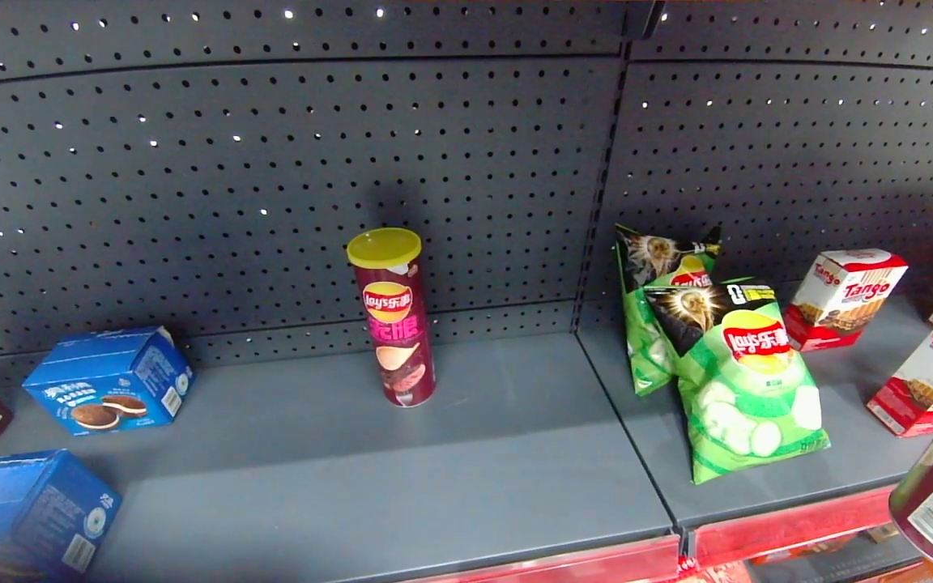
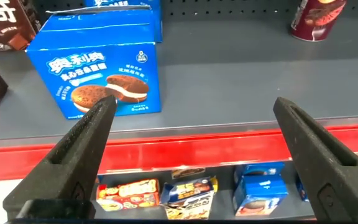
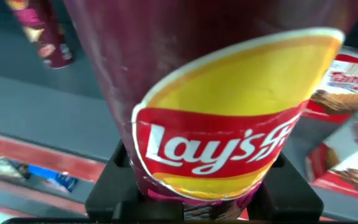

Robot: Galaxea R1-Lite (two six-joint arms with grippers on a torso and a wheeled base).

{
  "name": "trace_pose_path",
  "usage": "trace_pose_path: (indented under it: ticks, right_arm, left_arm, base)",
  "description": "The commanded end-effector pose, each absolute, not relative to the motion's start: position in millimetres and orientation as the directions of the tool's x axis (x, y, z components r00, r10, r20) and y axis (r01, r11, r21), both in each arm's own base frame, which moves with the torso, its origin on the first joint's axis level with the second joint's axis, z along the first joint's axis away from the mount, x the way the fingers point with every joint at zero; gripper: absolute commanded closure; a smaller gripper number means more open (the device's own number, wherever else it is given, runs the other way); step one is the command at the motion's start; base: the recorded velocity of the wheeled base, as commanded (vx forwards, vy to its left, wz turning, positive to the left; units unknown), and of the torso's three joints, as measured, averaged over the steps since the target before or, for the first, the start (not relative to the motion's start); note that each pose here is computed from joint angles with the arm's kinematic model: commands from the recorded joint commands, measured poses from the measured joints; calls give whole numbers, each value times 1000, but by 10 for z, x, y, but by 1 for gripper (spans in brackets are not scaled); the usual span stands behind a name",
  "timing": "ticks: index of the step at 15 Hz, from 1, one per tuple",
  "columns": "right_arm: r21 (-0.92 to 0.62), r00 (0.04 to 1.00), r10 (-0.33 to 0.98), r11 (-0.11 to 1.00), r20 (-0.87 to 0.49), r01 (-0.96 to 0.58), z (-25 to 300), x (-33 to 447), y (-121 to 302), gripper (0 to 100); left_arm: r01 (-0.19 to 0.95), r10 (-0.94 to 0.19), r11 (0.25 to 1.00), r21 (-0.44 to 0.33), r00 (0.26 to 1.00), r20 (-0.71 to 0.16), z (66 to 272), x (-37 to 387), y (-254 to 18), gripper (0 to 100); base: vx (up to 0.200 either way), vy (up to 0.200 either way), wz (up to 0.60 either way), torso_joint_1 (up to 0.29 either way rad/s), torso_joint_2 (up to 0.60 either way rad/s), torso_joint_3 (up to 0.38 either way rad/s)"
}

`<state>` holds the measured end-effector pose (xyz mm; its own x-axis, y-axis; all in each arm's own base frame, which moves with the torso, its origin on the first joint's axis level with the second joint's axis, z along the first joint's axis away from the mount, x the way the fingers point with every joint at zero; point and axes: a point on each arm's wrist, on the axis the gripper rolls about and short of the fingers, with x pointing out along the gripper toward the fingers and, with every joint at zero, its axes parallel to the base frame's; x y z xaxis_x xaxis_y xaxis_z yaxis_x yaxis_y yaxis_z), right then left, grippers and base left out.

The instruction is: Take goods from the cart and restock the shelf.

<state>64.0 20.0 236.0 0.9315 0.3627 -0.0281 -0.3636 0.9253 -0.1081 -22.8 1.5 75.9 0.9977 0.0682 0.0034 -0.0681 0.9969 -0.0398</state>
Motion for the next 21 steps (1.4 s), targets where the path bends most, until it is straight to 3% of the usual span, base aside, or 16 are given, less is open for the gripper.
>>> trace_pose_path:
  ticks: [1, 9, 19, 21]
  right_arm:
    - [-124, 923, 385, 915, -18, -385, 2366, 647, 219, 100]
    - [-23, 855, 515, 857, 67, -514, 2694, 782, 363, 100]
    - [-17, 873, 488, 873, -9, -488, 2629, 985, 416, 100]
    - [-14, 878, 478, 878, -35, -479, 2558, 1005, 412, 100]
  left_arm:
    - [-69, 69, 997, -40, 998, 5, 760, -229, 16, 0]
    - [-69, 69, 997, -40, 998, 5, 760, -229, 16, 0]
    - [-49, 49, 998, -36, 999, 5, 762, -229, 12, 0]
    - [-43, 41, 999, -33, 998, -41, 772, -194, 12, 0]
  base:
    - [0, 0, 0, 0, 0, 0]
    - [0, 0, 0, 0, 0, 0]
    - [0, 0, 0, 0, 0, 0]
    - [0, 0, 0, 0, 0, 0]
